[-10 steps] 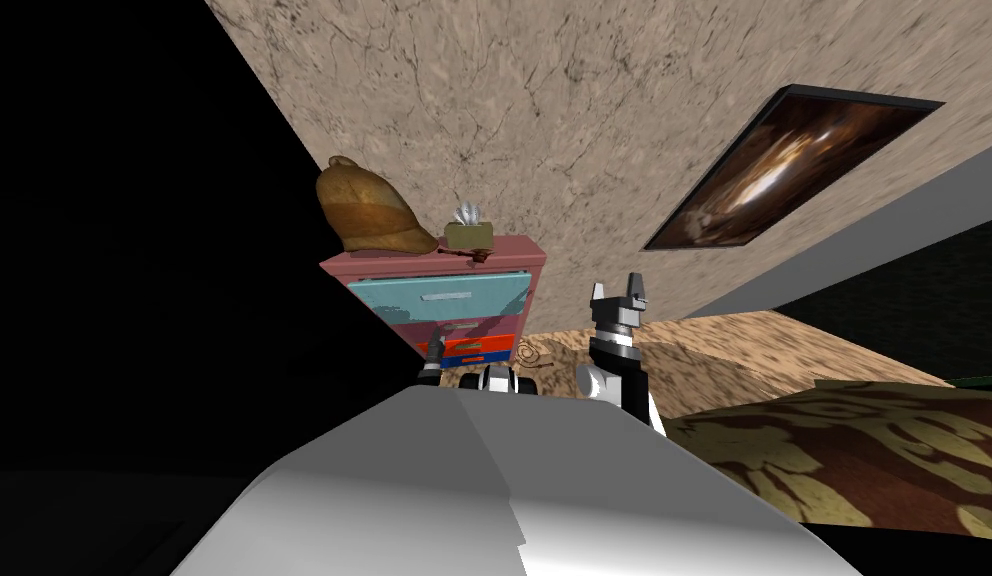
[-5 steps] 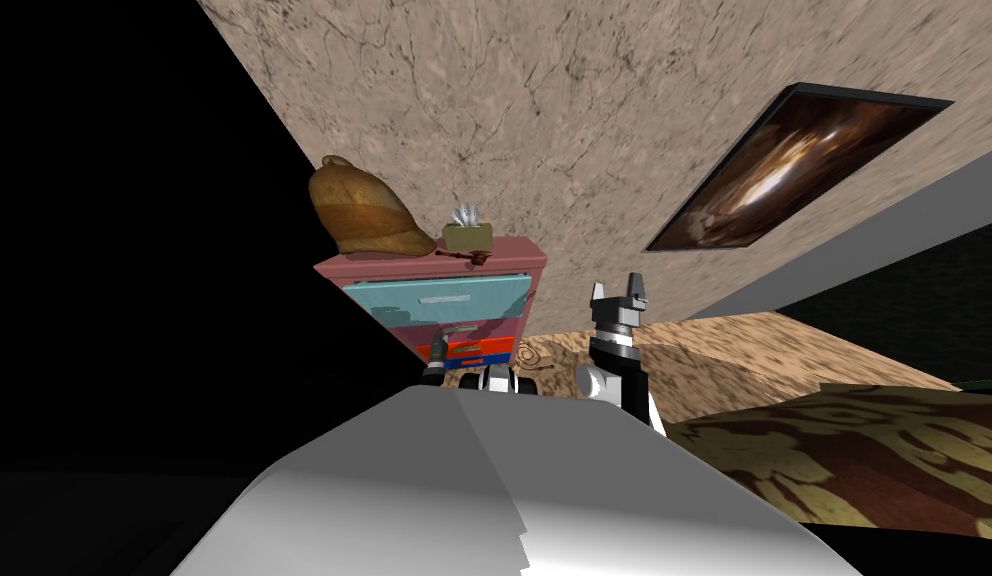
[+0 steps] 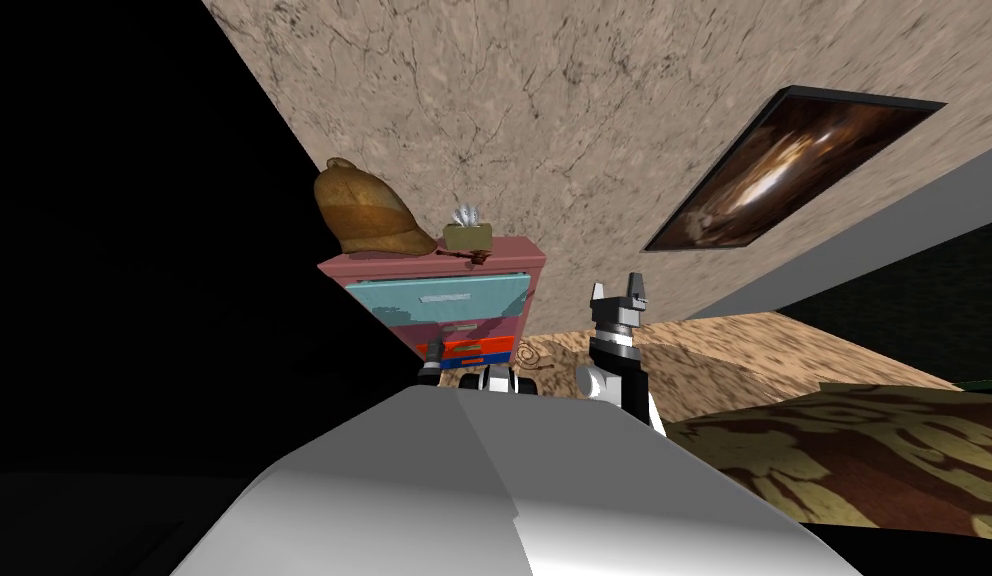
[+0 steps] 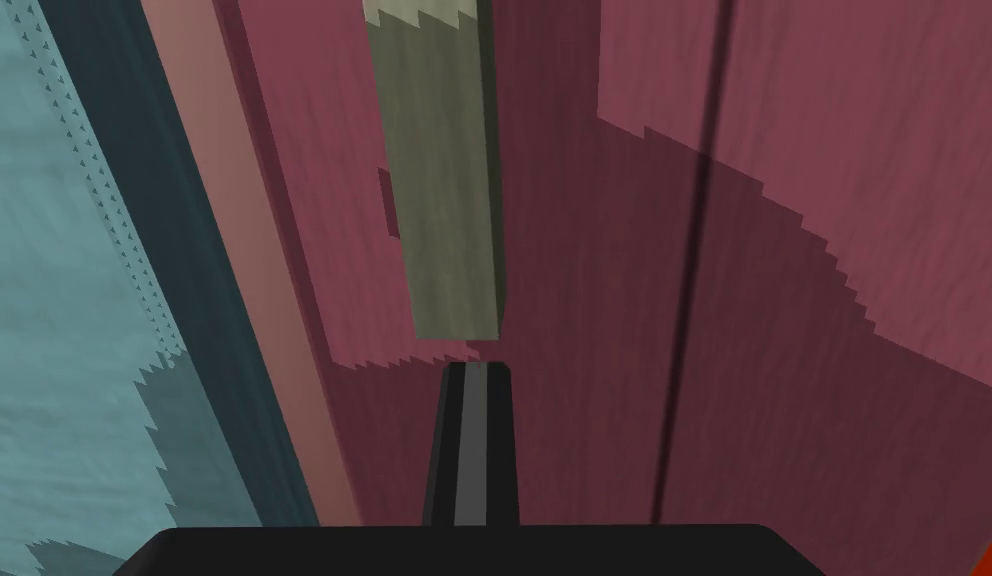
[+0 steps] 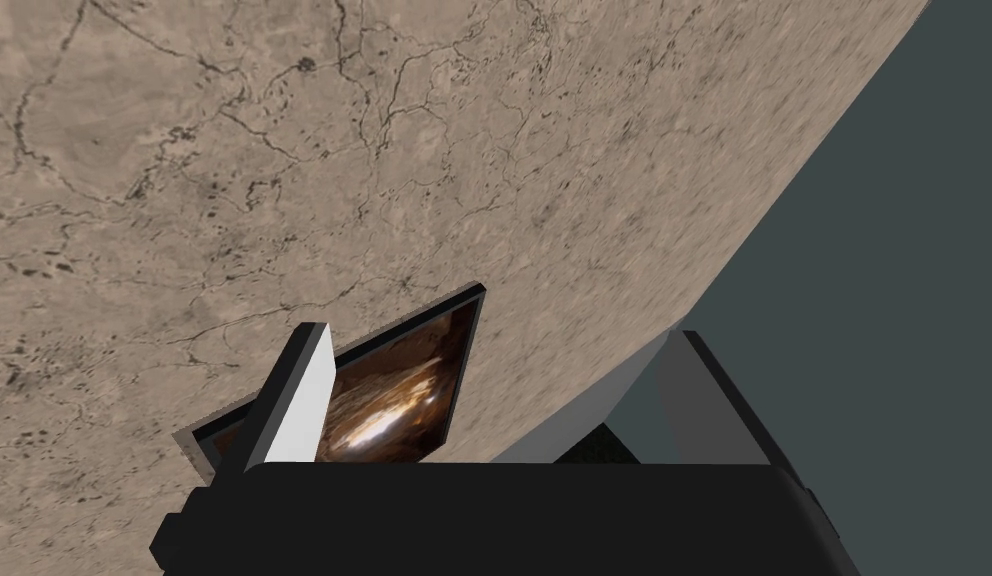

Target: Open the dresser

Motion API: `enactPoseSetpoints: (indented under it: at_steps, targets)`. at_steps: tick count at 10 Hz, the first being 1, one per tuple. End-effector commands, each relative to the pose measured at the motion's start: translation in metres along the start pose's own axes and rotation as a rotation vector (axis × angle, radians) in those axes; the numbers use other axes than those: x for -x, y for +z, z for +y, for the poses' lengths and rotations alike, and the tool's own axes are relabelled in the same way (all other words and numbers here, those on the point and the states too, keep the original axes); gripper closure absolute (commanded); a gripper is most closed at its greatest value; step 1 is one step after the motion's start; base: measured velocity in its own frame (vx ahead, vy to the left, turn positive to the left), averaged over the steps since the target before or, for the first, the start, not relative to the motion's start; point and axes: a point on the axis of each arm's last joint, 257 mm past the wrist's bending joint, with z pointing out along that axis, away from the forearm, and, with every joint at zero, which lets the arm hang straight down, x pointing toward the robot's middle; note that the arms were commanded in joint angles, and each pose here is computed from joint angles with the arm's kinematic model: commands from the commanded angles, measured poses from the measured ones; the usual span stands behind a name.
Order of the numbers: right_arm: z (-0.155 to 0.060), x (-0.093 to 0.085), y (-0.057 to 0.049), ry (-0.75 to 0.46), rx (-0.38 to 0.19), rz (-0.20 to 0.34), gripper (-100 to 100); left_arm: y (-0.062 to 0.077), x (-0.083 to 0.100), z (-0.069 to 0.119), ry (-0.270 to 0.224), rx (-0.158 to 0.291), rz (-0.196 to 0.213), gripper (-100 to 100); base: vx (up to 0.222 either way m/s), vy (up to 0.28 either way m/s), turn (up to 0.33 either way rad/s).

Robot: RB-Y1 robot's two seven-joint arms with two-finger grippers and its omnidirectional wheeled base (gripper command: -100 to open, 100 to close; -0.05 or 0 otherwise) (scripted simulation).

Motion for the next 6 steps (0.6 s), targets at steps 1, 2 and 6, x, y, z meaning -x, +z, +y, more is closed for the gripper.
enactPoseSetpoints:
  at_steps: [1,2,6]
  targets:
    - [0.000,0.000,0.000,0.000,0.000,0.000,0,0.005,0.017,-0.005,0.047,-0.006,0.017,-100,-0.005,-0.009,0.006]
    - [0.000,0.000,0.000,0.000,0.000,0.000,0,0.011,0.017,-0.007,0.044,-0.005,0.018,-100,-0.026,-0.022,0.017]
    - [0.000,0.000,0.000,0.000,0.000,0.000,0,0.024,0.009,-0.008,0.021,0.011,0.014,-100,-0.045,-0.045,0.014]
